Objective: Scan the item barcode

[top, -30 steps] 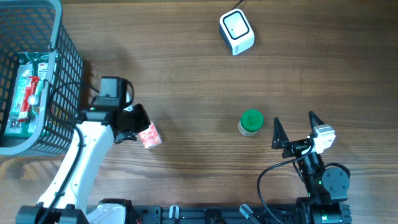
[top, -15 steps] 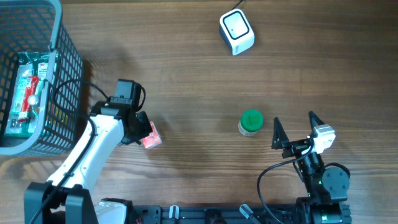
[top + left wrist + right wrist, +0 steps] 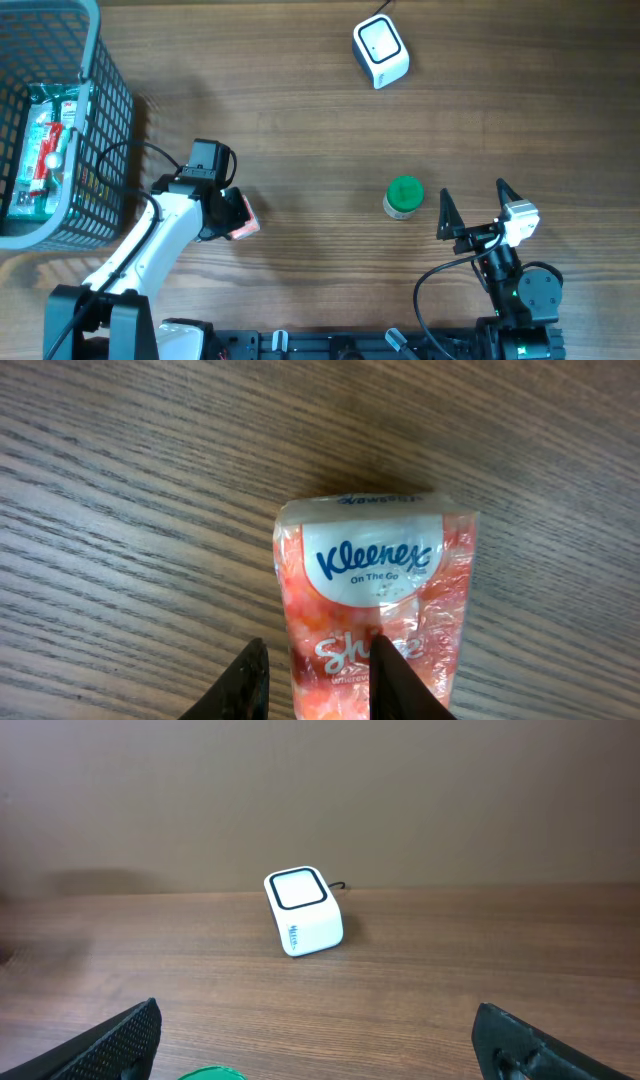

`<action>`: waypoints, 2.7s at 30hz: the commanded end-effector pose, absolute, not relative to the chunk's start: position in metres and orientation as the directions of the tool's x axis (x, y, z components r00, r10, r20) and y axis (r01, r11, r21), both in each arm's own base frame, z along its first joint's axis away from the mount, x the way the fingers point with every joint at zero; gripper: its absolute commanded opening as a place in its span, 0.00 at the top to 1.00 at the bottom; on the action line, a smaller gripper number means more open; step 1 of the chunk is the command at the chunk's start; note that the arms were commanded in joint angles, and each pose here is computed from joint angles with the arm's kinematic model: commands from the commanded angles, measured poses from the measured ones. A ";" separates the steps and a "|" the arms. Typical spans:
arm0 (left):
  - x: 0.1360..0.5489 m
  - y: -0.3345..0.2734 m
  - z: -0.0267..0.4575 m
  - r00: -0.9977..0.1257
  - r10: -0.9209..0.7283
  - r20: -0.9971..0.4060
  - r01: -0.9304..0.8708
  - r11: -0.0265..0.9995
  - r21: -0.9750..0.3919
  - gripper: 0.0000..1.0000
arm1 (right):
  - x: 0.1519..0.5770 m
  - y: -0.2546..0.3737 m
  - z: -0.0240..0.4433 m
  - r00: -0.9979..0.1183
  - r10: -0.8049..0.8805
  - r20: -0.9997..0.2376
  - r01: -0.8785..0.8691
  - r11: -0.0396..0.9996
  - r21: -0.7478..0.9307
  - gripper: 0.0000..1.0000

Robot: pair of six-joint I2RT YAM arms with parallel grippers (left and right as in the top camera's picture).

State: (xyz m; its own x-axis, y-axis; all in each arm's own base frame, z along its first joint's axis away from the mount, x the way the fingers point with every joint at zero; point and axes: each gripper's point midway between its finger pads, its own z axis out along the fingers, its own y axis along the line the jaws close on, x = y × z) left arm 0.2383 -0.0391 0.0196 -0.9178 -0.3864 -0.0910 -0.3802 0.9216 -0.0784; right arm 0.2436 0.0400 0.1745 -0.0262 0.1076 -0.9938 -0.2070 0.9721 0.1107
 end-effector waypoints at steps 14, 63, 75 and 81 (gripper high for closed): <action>0.249 -0.035 0.018 -0.906 -0.398 -0.143 -0.391 0.917 -0.074 0.78 | 0.244 0.038 0.175 -0.020 0.103 -0.994 -0.197 0.975 0.105 0.00; 0.241 -0.043 -0.001 -0.885 -0.457 -0.084 -0.427 0.871 -0.243 0.96 | 0.244 0.038 0.175 -0.020 0.102 -0.995 -0.197 0.975 0.104 0.00; 0.276 -0.053 0.089 -0.916 -0.328 -0.231 -0.304 0.943 -0.134 0.96 | 0.244 0.038 0.175 -0.020 0.103 -0.994 -0.197 0.975 0.105 0.00; 0.272 -0.078 0.093 -0.929 -0.251 -0.270 -0.239 0.968 -0.079 0.96 | 0.244 0.038 0.175 -0.019 0.103 -0.995 -0.197 0.975 0.104 0.00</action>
State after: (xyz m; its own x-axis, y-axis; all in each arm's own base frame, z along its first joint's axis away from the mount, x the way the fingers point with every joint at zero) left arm 0.2733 -0.0742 0.0888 -0.9347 -0.2728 -0.2280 -0.2472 0.9596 -0.1344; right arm 0.2436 0.0400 0.1745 -0.0262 0.1076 -0.9938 -0.2070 0.9721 0.1107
